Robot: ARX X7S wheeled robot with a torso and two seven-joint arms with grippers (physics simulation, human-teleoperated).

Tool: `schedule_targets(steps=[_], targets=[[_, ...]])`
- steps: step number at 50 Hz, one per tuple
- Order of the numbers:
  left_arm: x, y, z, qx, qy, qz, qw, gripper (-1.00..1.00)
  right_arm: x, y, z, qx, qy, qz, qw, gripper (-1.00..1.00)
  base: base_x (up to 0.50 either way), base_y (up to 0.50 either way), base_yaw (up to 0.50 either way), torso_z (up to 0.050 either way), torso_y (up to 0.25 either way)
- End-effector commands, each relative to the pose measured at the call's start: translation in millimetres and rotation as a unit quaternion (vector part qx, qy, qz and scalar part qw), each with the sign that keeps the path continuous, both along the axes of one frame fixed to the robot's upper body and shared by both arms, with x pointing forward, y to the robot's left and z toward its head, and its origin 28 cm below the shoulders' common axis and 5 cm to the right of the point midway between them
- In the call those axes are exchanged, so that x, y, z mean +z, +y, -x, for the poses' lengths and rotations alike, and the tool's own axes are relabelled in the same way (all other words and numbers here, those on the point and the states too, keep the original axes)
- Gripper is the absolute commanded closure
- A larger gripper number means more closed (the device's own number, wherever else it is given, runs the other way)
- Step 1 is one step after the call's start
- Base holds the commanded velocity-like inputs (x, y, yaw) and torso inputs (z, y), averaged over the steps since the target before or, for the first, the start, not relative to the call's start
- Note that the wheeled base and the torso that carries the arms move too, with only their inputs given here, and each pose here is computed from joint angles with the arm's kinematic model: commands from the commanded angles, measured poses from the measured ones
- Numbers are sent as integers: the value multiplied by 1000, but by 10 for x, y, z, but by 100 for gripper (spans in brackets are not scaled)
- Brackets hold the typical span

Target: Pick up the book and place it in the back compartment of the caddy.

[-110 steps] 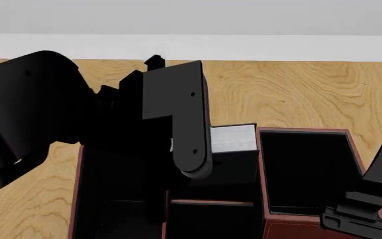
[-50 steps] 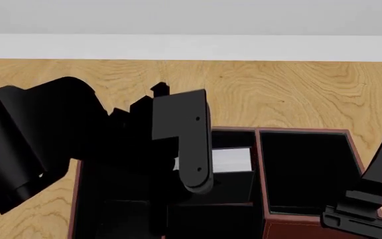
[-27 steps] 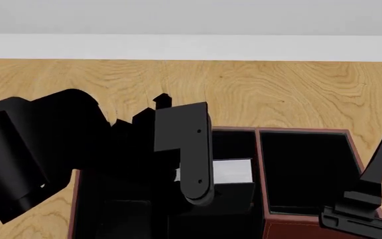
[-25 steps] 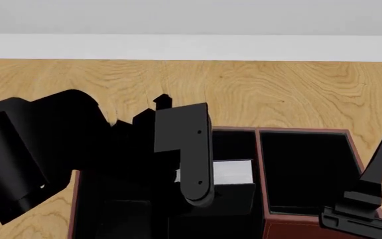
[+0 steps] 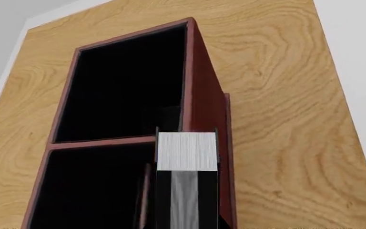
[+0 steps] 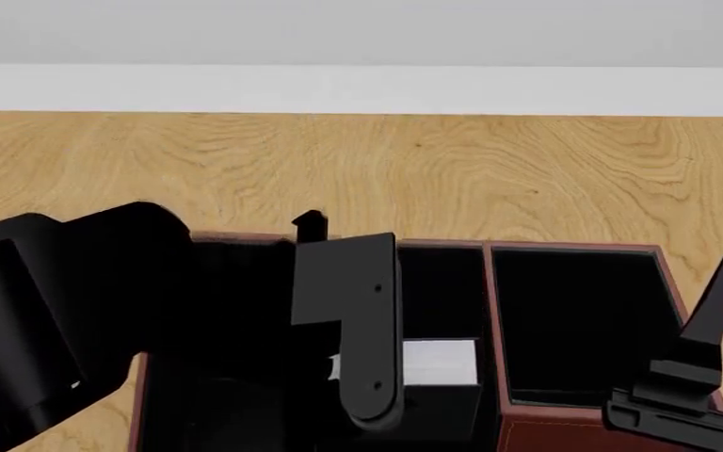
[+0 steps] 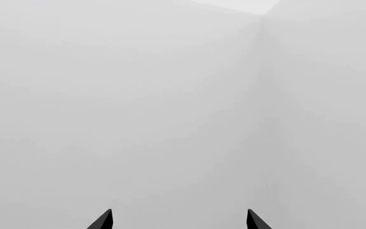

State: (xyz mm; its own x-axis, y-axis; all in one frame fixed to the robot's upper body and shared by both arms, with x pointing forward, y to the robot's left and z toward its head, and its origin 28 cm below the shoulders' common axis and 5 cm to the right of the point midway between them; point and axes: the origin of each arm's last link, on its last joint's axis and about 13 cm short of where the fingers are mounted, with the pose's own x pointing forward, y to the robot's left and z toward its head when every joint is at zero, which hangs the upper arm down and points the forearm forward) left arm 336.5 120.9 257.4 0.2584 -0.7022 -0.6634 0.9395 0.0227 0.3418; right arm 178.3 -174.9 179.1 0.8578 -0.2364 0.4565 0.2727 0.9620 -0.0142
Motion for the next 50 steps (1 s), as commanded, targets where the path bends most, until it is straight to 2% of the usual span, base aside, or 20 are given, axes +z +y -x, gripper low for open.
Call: schedule_targets(steps=[1,18,50], targets=[[-15,1,2,8,-8,10,1000,100,-1,3,-12,2,1,0,1000,-100,0,0,0,0,0],[-47,-46,-79,15,-7,21,1000,100,-10,6,-25,3,3,1,1000,-100,0,0,0,1,1],[-253,-76,-162,19,2,9,1000,100,-19,5,-32,4,6,0,1000,-100,0,0,0,0,1]])
